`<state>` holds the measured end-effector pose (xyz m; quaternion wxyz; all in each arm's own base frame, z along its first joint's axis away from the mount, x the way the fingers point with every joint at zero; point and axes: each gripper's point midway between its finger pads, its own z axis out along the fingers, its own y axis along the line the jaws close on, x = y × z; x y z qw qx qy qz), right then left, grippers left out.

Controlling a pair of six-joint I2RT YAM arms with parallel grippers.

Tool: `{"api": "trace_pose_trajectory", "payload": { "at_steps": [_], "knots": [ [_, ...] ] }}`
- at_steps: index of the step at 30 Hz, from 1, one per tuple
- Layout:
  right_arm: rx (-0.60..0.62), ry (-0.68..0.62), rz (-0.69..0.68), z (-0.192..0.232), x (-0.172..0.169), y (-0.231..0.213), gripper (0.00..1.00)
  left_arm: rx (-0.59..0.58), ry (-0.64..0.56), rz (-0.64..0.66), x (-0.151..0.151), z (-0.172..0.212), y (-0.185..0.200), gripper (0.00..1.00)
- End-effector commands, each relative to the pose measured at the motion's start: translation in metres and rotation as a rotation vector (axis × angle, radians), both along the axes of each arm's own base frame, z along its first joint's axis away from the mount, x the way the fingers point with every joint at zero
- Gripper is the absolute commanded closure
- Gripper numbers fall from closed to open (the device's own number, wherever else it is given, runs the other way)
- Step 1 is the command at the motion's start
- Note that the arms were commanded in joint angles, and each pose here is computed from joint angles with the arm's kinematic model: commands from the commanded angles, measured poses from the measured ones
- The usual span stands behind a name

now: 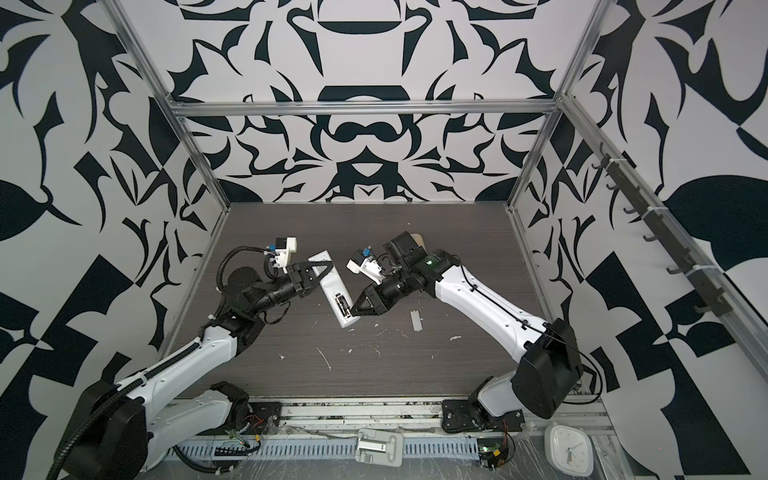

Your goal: Load the batteries into the remote control

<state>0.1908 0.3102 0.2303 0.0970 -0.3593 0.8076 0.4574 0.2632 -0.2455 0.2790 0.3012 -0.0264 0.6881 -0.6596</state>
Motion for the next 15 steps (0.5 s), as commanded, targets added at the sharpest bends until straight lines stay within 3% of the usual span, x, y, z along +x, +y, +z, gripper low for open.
{"api": "trace_pose_trajectory", "payload": {
  "at_steps": [1,7,15],
  "knots": [
    [-0.088,-0.094,-0.061,-0.016,0.026,-0.003,0.72,-0.111,-0.055,-0.09,-0.018,0.044,-0.007,1.0],
    [-0.136,-0.102,-0.069,-0.018,0.03,-0.007,0.77,-0.107,-0.051,-0.099,-0.018,0.042,-0.009,1.0],
    [-0.165,-0.168,-0.086,-0.016,0.028,-0.019,0.72,-0.092,-0.036,-0.08,-0.014,0.036,-0.008,1.0]
  ]
}}
